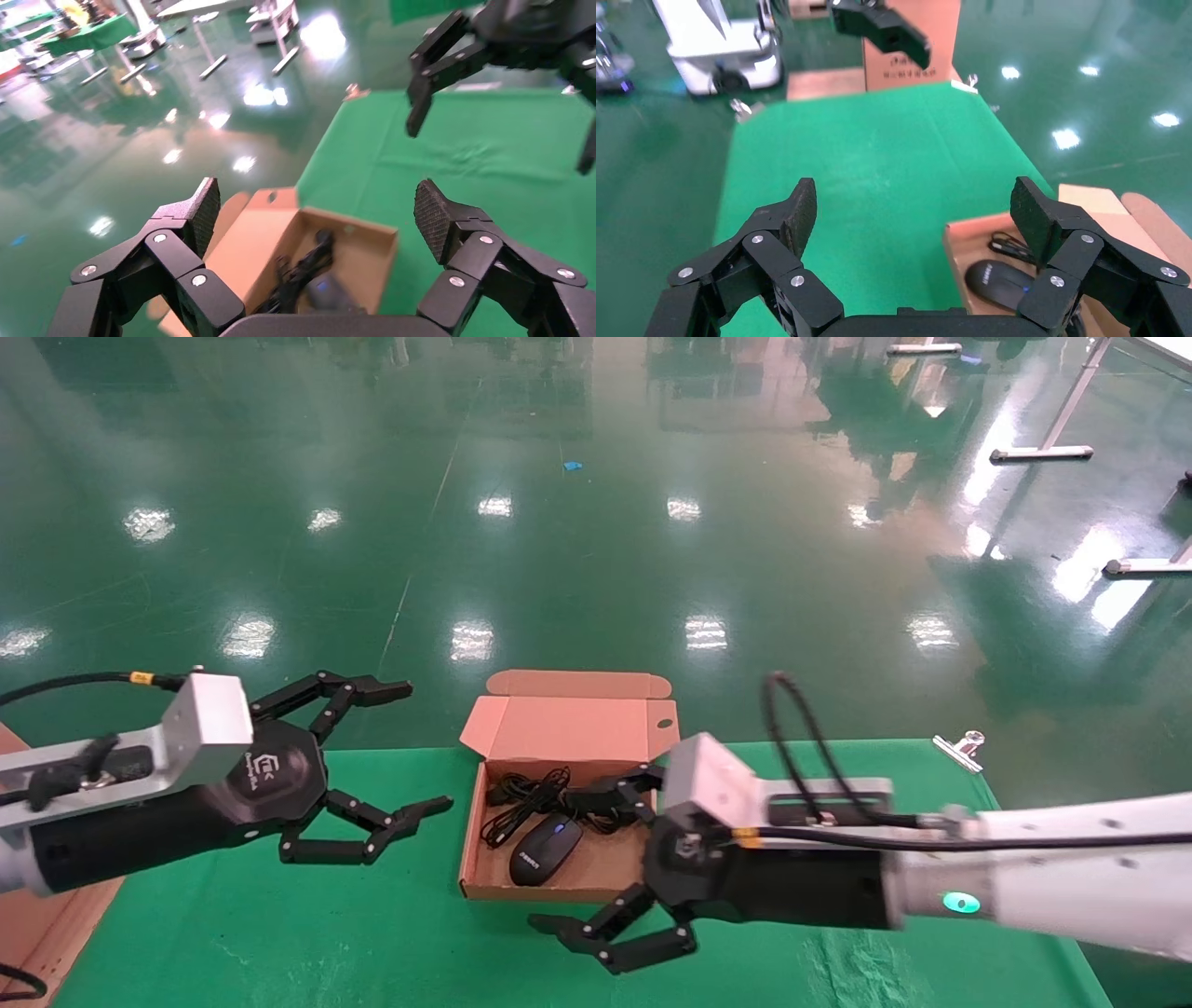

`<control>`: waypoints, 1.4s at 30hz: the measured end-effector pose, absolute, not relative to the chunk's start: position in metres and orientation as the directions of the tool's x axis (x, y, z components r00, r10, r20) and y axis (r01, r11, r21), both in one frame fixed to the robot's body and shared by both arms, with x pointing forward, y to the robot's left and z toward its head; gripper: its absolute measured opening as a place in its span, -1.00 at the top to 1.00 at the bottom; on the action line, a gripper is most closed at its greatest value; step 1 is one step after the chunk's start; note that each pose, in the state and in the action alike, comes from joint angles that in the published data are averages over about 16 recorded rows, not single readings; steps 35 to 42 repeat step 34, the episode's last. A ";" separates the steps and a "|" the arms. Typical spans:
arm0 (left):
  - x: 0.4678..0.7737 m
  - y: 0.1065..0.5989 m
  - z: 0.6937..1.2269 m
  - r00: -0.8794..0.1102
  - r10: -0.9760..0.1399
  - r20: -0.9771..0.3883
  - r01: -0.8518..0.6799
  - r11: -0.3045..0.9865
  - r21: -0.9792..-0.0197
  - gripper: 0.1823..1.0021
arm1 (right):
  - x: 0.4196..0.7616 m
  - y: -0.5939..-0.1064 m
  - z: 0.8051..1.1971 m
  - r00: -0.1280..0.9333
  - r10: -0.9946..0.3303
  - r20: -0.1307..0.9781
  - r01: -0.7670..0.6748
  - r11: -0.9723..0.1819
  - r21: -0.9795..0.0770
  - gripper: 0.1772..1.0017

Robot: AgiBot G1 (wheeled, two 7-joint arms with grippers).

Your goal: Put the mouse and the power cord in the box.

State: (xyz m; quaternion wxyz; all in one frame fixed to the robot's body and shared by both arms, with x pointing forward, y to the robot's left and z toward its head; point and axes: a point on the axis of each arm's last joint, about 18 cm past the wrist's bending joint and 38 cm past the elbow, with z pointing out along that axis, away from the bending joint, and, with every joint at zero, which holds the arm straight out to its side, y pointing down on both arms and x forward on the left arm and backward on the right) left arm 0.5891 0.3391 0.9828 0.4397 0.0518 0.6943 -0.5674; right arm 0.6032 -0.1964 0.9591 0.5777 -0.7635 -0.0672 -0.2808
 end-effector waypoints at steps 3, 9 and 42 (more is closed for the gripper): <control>0.576 0.334 0.986 -0.643 -0.411 -0.647 0.569 0.309 -0.762 -1.00 | 0.590 -0.211 0.963 0.844 -0.226 0.487 0.422 -0.281 -0.862 -1.00; 0.549 0.324 0.990 -0.711 -0.364 -0.601 0.555 0.235 -0.798 -1.00 | 0.561 -0.239 0.971 0.857 -0.226 0.463 0.421 -0.209 -0.882 -1.00; 0.465 0.297 0.992 -0.870 -0.148 -0.470 0.459 0.105 -0.882 -1.00 | 0.464 -0.308 0.994 0.857 -0.166 0.488 0.476 -0.108 -0.873 -1.00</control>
